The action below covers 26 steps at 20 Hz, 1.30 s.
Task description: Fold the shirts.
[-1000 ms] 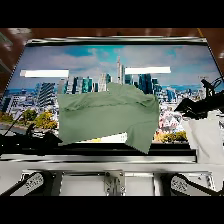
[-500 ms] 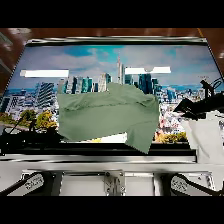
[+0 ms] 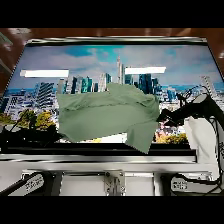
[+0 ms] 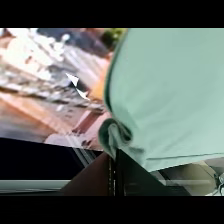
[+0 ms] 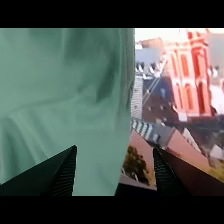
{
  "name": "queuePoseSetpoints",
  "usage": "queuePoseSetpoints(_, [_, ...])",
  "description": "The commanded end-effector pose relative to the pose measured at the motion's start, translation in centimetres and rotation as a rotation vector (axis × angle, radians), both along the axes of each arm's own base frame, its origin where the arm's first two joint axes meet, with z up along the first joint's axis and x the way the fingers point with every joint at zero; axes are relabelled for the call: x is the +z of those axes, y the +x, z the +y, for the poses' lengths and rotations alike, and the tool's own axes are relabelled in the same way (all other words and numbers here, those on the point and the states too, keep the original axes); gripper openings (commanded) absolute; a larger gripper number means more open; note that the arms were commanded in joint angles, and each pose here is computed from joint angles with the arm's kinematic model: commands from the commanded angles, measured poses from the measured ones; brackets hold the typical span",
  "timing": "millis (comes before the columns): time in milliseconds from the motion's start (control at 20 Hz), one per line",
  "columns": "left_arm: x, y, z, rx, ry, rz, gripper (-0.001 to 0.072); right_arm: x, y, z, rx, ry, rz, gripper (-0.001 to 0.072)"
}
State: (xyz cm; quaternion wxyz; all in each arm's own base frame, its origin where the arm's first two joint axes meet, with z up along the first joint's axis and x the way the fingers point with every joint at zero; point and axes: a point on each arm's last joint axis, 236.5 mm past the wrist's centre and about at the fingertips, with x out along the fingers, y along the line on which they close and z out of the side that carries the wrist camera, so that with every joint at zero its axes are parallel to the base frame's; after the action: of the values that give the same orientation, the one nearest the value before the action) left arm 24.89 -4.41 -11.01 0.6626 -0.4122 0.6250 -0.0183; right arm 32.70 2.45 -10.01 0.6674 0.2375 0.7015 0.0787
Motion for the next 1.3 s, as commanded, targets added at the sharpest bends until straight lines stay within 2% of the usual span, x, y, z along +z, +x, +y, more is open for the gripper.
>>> queuePoseSetpoints(0, [1.6,1.8,0.5,-0.019,0.010,-0.054,0.0041,-3.0,1.8,1.8,-0.045,0.006,-0.017,0.0589])
queuePoseSetpoints(100, [2.9,3.2,1.0,-0.025,0.022,-0.094,0.0041,-3.6,3.0,1.6,-0.087,0.000,-0.047,0.0569])
queuePoseSetpoints(200, [4.2,4.6,1.5,-0.029,0.036,-0.134,0.0041,-3.5,3.8,1.5,-0.112,0.000,-0.070,0.0274])
queuePoseSetpoints(300, [5.7,6.0,2.0,-0.036,0.050,-0.176,0.0041,-3.0,4.4,2.3,-0.128,0.038,-0.089,0.0063])
queuePoseSetpoints(400, [8.5,7.8,2.5,-0.056,0.074,-0.252,0.0039,-0.6,5.3,3.1,-0.043,0.074,-0.157,0.0062])
queuePoseSetpoints(500, [14.7,10.7,3.2,-0.077,0.151,-0.429,0.0039,5.5,7.8,3.0,0.049,0.060,-0.329,0.0062])
queuePoseSetpoints(600, [25.5,13.4,3.4,-0.099,0.264,-0.698,0.0039,16.0,11.0,2.2,0.089,-0.009,-0.614,0.0062])
queuePoseSetpoints(700, [38.5,13.5,3.0,-0.097,0.383,-1.000,0.0040,30.2,11.9,1.6,0.087,-0.107,-0.968,0.0062])
queuePoseSetpoints(850, [58.5,6.8,1.1,-0.042,0.574,-1.479,0.0041,52.9,4.4,0.1,0.021,-0.360,-1.529,0.0062])
queuePoseSetpoints(950, [66.7,0.3,-0.8,-0.001,0.646,-1.709,0.0041,61.5,-3.7,-1.4,-0.091,-0.519,-1.736,0.0062])
queuePoseSetpoints(1100, [71.1,-6.4,-3.2,0.051,0.616,-1.841,0.0041,64.9,-12.9,-3.3,-0.235,-0.655,-1.806,0.0062])
queuePoseSetpoints(1250, [69.2,-8.2,-4.0,-0.007,0.671,-1.780,0.0041,63.3,-17.7,-3.7,-0.241,-0.733,-1.751,0.0062])
